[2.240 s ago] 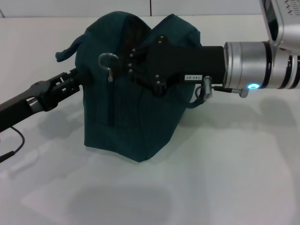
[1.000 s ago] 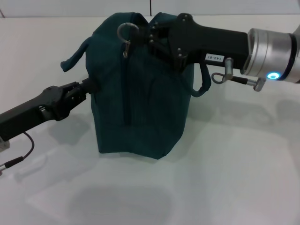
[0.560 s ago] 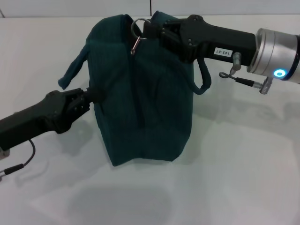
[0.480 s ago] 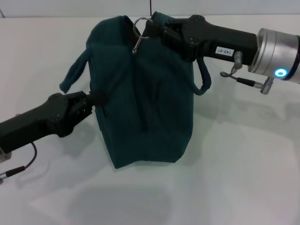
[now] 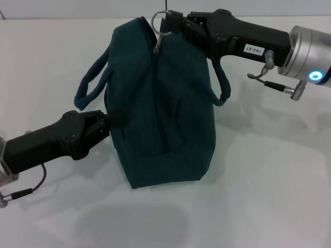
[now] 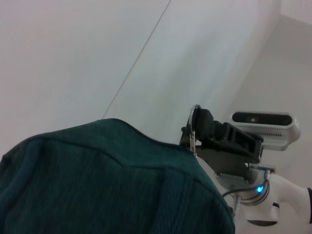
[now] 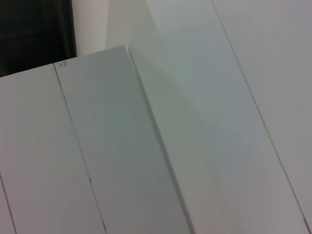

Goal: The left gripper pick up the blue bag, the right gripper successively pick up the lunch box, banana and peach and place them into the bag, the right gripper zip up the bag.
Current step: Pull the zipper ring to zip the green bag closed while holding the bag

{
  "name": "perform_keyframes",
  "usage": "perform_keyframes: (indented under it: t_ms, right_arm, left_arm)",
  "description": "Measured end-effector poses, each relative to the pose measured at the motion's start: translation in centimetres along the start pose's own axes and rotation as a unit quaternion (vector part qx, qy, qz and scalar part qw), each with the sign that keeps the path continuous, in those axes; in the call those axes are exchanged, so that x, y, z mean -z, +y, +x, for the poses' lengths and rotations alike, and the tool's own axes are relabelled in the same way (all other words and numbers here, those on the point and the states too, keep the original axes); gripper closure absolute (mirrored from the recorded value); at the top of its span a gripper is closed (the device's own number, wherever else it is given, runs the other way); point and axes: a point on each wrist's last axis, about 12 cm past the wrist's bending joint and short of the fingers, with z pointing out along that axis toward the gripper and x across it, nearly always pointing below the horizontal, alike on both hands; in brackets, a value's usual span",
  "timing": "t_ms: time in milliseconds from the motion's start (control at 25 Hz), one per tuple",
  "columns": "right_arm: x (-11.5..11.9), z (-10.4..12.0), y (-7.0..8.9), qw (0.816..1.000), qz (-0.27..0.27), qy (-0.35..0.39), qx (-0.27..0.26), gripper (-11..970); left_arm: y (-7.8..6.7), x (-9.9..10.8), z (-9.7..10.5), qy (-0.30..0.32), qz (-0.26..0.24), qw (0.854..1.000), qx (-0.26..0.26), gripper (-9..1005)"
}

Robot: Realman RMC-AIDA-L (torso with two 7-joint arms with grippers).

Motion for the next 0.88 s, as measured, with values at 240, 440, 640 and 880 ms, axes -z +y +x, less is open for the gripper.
perform_keyframes:
  t_ms: [240, 440, 640, 880]
  right_arm:
    - [0.3, -0.1, -0.4, 1.0, 0.014, -0.004, -0.003, 896]
    - [0.8, 0.1, -1.0, 0.999, 0.035, -0.012, -0.015, 895]
    - [1.2, -0.3, -1.5, 0.998, 0.051, -0.023, -0.015, 894]
    - [1.6, -0.7, -2.0, 0.997, 0.072, -0.03, -0.009, 893]
  left_arm:
    - [-0.1, 0.2, 0.1, 0.002, 0.003, 1.0, 0.002, 962]
    - [-0.4, 0.3, 0.3, 0.001, 0.009, 1.0, 0.003, 961]
    - [-0.7, 0.5, 0.5, -0.003, 0.02, 1.0, -0.005, 962]
    - [-0.9, 0.8, 0.8, -0.003, 0.017, 1.0, -0.002, 963]
